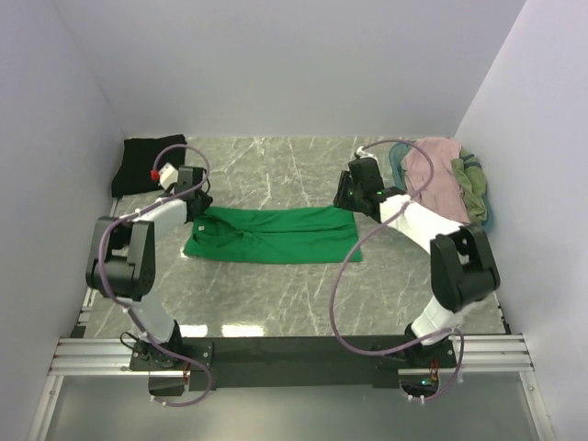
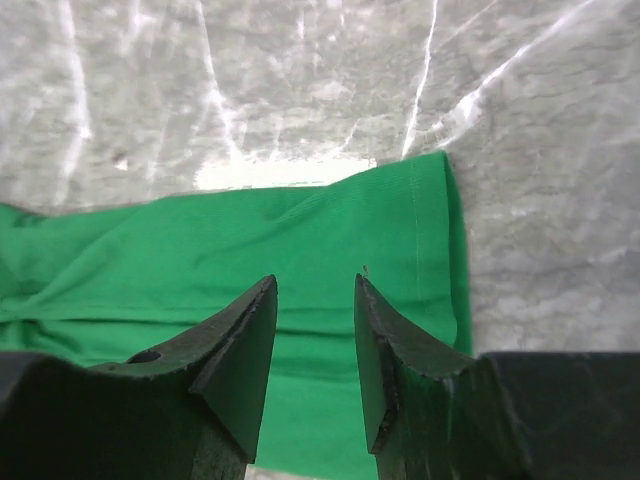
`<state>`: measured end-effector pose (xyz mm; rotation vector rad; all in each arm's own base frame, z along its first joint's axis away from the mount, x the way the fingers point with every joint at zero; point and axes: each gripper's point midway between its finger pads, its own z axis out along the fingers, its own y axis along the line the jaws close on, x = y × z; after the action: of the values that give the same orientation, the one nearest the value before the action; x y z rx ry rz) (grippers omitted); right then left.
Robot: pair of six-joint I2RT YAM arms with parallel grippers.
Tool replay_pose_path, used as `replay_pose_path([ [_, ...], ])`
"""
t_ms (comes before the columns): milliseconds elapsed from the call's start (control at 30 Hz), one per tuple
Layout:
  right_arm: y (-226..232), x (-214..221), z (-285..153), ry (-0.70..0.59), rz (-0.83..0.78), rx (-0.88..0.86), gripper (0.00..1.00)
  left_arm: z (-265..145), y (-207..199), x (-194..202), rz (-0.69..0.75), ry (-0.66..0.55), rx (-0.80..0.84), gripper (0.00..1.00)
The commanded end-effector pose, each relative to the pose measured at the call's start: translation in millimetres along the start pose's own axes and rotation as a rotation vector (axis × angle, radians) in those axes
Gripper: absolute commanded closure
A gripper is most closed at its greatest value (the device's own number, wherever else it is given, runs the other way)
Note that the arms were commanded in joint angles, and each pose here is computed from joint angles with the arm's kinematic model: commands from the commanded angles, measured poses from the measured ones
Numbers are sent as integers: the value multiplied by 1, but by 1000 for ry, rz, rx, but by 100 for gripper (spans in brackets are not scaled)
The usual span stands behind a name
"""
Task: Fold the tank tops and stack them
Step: Fold the tank top
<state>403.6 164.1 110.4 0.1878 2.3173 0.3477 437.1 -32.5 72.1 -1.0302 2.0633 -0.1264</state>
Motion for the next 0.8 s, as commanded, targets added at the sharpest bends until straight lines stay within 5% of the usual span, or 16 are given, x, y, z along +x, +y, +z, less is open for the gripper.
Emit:
replay_pose_path([
  [0, 1, 7, 16, 53, -28, 23, 56, 6, -1, 14, -21, 79, 5, 62],
  [233, -6, 32, 39, 126, -27, 45, 57, 17, 33, 29, -58, 116, -56, 64],
  [400, -11, 44, 51, 172, -42, 69, 57, 15, 21, 12, -54, 100, -3, 61],
  [567, -10, 34, 47, 154, -40, 77, 58, -21, -9, -29, -39, 18, 75, 51],
  [767, 1, 8, 28, 88, -41, 48, 57, -68, 21, -27, -52, 1, -4, 44],
])
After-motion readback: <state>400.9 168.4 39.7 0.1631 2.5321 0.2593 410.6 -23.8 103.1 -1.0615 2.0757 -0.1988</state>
